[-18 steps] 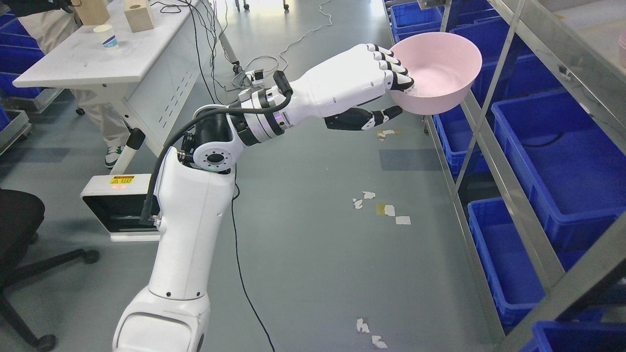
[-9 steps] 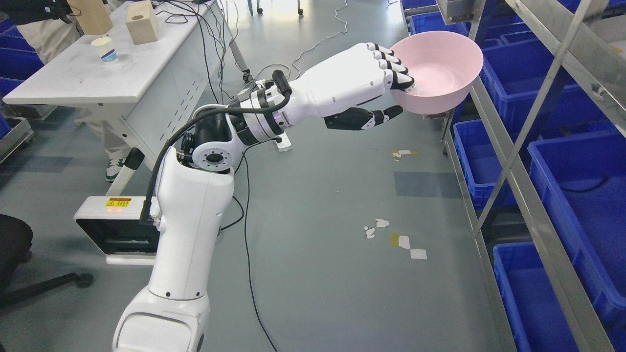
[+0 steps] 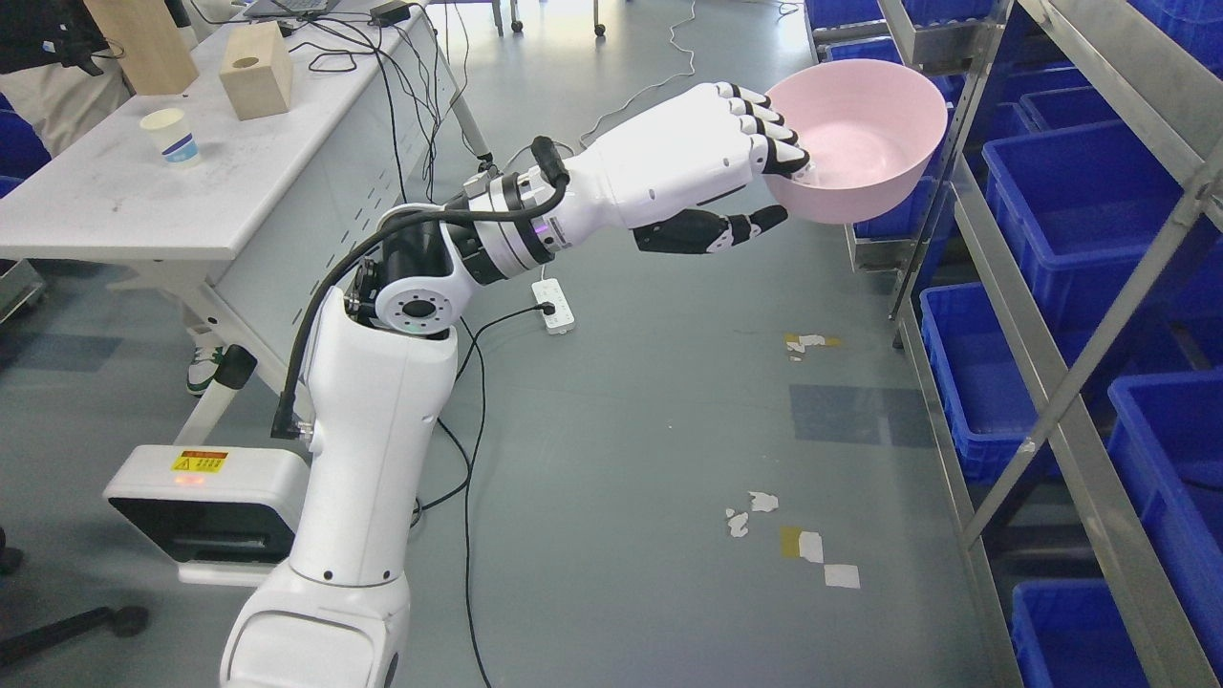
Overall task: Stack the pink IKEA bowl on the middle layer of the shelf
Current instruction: 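Hold the pink bowl raised in the left hand while the robot turns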
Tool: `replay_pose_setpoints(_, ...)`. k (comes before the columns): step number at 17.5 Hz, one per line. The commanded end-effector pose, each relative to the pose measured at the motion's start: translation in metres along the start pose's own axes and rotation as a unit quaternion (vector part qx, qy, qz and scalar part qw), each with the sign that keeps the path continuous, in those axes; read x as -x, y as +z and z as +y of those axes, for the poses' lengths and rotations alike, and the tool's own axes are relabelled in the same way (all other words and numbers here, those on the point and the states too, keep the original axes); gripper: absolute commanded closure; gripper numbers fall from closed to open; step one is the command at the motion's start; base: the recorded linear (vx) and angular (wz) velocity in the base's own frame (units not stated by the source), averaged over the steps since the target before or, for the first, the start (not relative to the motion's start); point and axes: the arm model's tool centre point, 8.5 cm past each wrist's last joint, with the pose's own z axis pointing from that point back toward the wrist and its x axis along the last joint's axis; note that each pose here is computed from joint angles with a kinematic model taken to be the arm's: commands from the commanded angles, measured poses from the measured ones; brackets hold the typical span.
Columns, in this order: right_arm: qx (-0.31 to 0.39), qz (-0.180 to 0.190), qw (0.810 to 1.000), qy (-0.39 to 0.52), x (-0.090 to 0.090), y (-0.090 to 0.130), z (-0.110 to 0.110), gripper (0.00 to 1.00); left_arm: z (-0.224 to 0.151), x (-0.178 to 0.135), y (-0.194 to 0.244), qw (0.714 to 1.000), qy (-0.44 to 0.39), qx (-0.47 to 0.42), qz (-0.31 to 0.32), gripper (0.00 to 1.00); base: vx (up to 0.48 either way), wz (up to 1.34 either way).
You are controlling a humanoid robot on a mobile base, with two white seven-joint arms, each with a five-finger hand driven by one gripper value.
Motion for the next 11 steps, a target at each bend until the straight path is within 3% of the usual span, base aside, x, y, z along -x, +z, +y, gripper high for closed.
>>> replay_pose_setpoints(1,0.009,-0.009,1.0,0.001,-0.0056,-0.0032,-0.0109,0.0,0.0004,0.0025,0.0051,1.0,-0.004,0.006,0.004,0.94,0.342,0.0)
replay_pose_setpoints(11,0.009,-0.008,1.0,0.0,-0.0055,-0.0032,-0.0109,0.0,-0.0003,0.003,0.0057,1.0,-0.003,0.006,0.006,0.94,0.35,0.09)
